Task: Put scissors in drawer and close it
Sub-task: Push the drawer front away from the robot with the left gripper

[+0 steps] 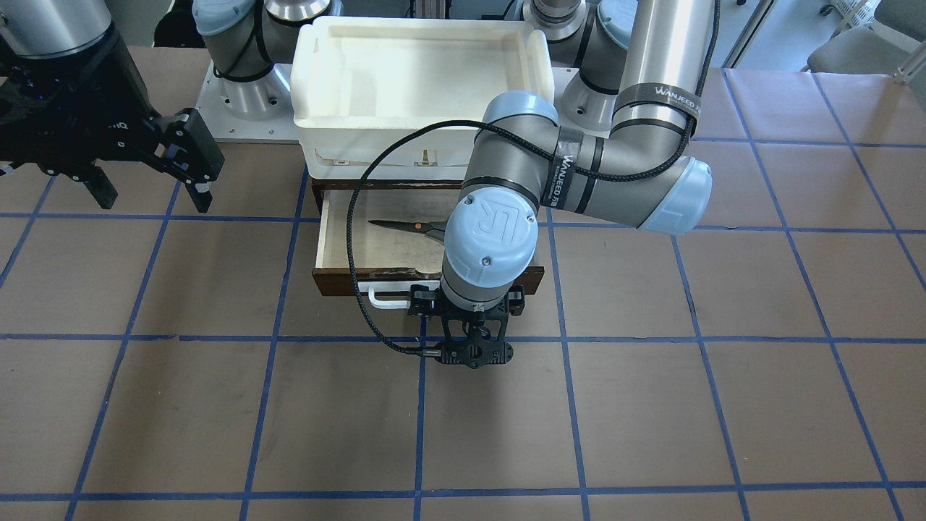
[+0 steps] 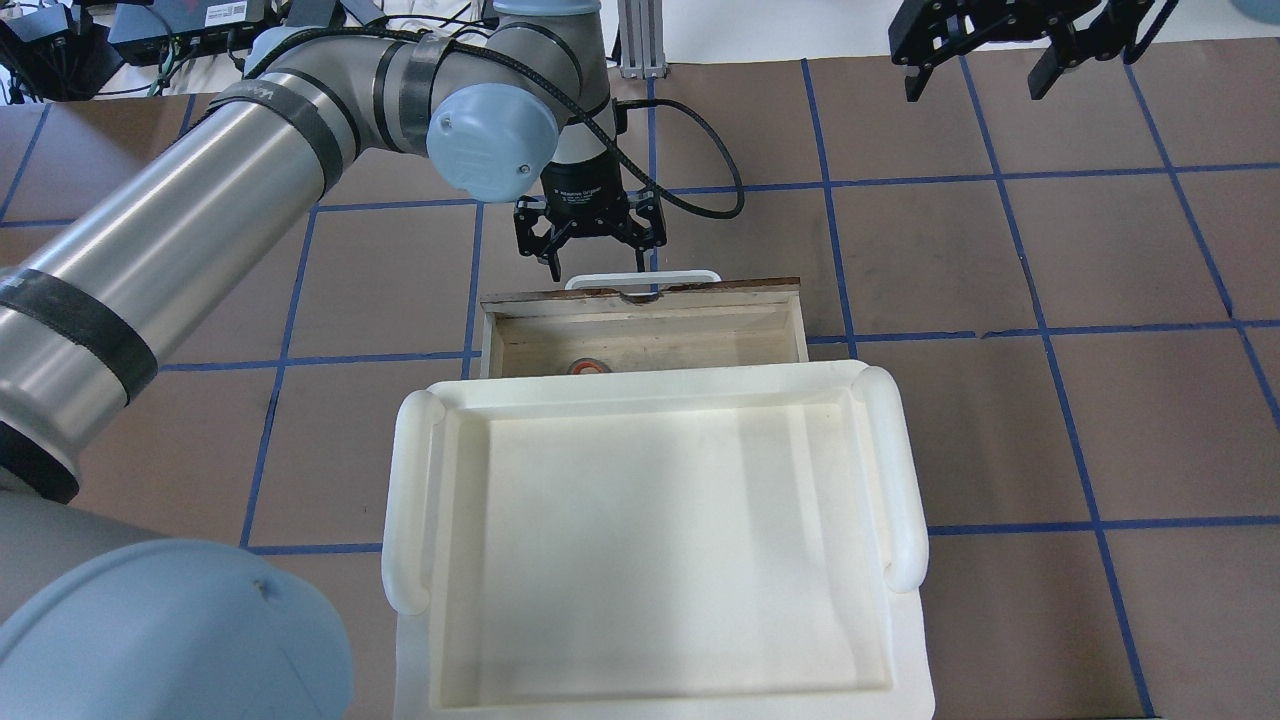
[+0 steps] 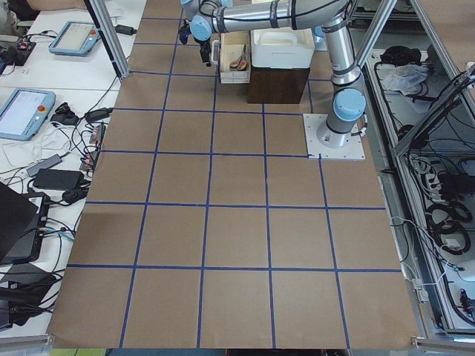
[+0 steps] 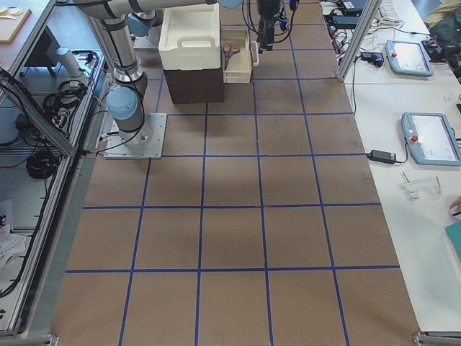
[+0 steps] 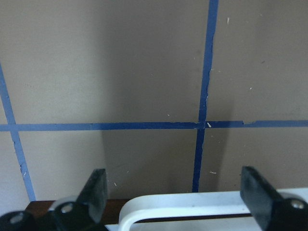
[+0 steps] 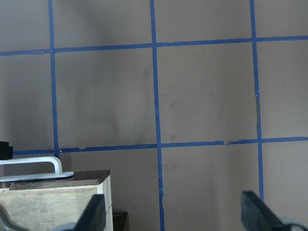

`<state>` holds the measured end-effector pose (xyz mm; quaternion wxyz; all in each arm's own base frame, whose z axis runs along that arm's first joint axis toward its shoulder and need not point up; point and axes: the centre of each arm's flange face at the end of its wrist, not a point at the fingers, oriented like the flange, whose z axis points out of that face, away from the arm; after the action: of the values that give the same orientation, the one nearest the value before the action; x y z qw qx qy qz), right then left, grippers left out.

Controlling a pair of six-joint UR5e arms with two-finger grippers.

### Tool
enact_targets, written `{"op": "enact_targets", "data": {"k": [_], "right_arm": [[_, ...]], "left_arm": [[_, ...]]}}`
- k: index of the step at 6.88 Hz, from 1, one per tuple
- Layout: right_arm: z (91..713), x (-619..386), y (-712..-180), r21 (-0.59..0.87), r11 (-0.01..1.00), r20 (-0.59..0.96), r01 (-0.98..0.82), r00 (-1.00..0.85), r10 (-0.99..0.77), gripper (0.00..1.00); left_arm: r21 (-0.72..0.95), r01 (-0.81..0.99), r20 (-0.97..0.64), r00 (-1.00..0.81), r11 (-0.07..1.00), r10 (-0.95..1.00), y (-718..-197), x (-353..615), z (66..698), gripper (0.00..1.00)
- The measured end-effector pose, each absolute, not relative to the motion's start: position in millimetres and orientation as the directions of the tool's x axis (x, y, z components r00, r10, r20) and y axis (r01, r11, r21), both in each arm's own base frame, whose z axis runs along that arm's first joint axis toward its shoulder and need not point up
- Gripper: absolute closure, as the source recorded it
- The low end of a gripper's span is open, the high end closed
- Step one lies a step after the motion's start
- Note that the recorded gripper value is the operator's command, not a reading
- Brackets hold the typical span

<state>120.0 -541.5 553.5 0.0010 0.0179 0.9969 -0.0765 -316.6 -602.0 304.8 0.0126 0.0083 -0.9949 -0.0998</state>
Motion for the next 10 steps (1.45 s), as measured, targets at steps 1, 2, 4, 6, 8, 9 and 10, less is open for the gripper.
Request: {"op": "enact_targets", "data": {"k": [1,2,4,6,8,9,10], "right_arm": [[553.2,119.9,-541.8,-0.153,0.988,-0.005,0.037,-0.999,0.036,0.00],[552.7,119.6,-542.0,-0.152,0.988,-0.004,0.038,-0.999,0.038,0.00],[552.4,114.2,-543.2,-0.152,0.987,-0.002,0.044,-0.999,0.044,0.00],[552.1,111.8,-542.9,-0.148,0.988,0.001,0.046,-0.999,0.047,0.00],[552.6,111.2,-542.7,-0.149,0.988,0.006,0.051,-0.999,0.052,0.00],[552.7,111.6,-542.8,-0.150,0.987,0.002,0.055,-0.998,0.056,0.00],[552.4,111.5,-543.1,-0.151,0.987,0.001,0.058,-0.998,0.059,0.00]], "left_arm": [[0.215,-0.014,0.019,-1.000,0.976,-0.019,-599.3,-316.2,302.4,0.00],[0.236,-0.015,0.014,-1.000,0.972,-0.019,-596.3,-315.7,299.9,0.00],[0.302,-0.025,0.026,-0.999,0.953,-0.034,-587.7,-313.6,297.4,0.00],[0.352,-0.046,0.012,-0.998,0.935,-0.054,-578.9,-312.5,287.8,0.00],[0.411,-0.080,-0.018,-0.997,0.908,-0.080,-566.7,-312.6,277.7,0.00],[0.432,-0.097,-0.033,-0.995,0.897,-0.092,-562.2,-314.2,274.4,0.00],[0.444,-0.115,-0.044,-0.993,0.888,-0.106,-559.7,-315.6,270.4,0.00]]}}
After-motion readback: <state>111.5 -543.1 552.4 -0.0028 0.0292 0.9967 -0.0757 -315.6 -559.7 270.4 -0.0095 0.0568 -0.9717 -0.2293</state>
